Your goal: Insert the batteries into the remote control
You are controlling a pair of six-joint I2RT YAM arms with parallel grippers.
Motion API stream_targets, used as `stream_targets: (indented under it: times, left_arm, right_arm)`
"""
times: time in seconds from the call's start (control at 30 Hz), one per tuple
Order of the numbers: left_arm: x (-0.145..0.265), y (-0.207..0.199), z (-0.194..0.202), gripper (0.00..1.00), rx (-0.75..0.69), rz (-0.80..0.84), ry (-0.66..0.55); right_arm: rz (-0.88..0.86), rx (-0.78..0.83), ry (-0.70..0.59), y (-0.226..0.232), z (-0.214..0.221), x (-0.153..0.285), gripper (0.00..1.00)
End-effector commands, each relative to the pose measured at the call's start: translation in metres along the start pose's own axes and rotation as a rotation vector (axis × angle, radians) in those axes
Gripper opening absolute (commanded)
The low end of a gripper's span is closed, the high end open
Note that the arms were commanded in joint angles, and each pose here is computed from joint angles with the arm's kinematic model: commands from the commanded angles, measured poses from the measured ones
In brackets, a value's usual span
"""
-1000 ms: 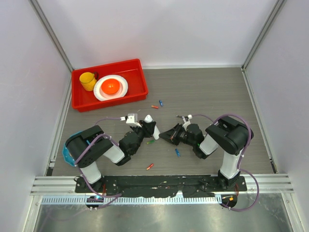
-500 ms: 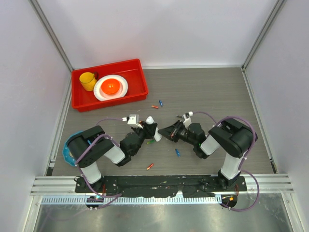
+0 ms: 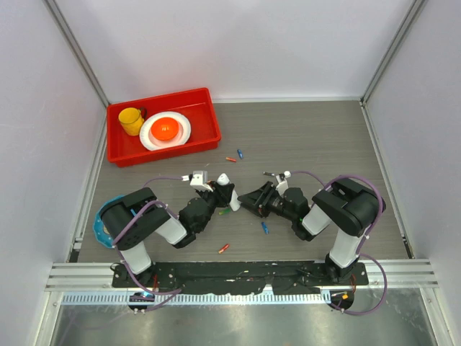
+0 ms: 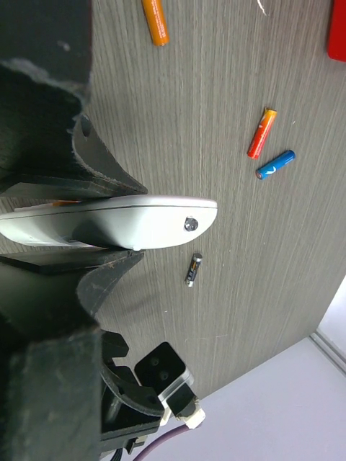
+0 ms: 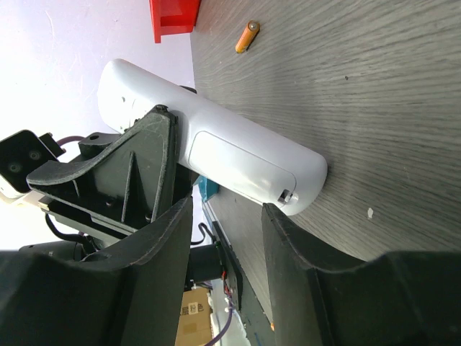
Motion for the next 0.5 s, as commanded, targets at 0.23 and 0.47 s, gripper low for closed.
stream_targets:
  times: [0.23,0.47]
  left_arm:
    - [0.001,-0.018,-0.039,0.0,0.039,0.056,-0.174]
    - [0.001,-0.02,-0.038,0.0,0.05,0.063,-0.172]
  right_arm:
    - [-0.063,0.051,0.003,0.014,0.0,-0.002,0.47]
    - [-0.029,0.049,0.012,0.008,0.0,-0.006,0.53]
Point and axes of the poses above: each gripper's point midway between its finger pads, its own x axis back along the fingers, its own y axis along the line the jaws close on, z = x × y, the point moved 3 cm from there along x, back along the fingers, and after that the axes turned 1 degree about x, right-handed, at the moved point
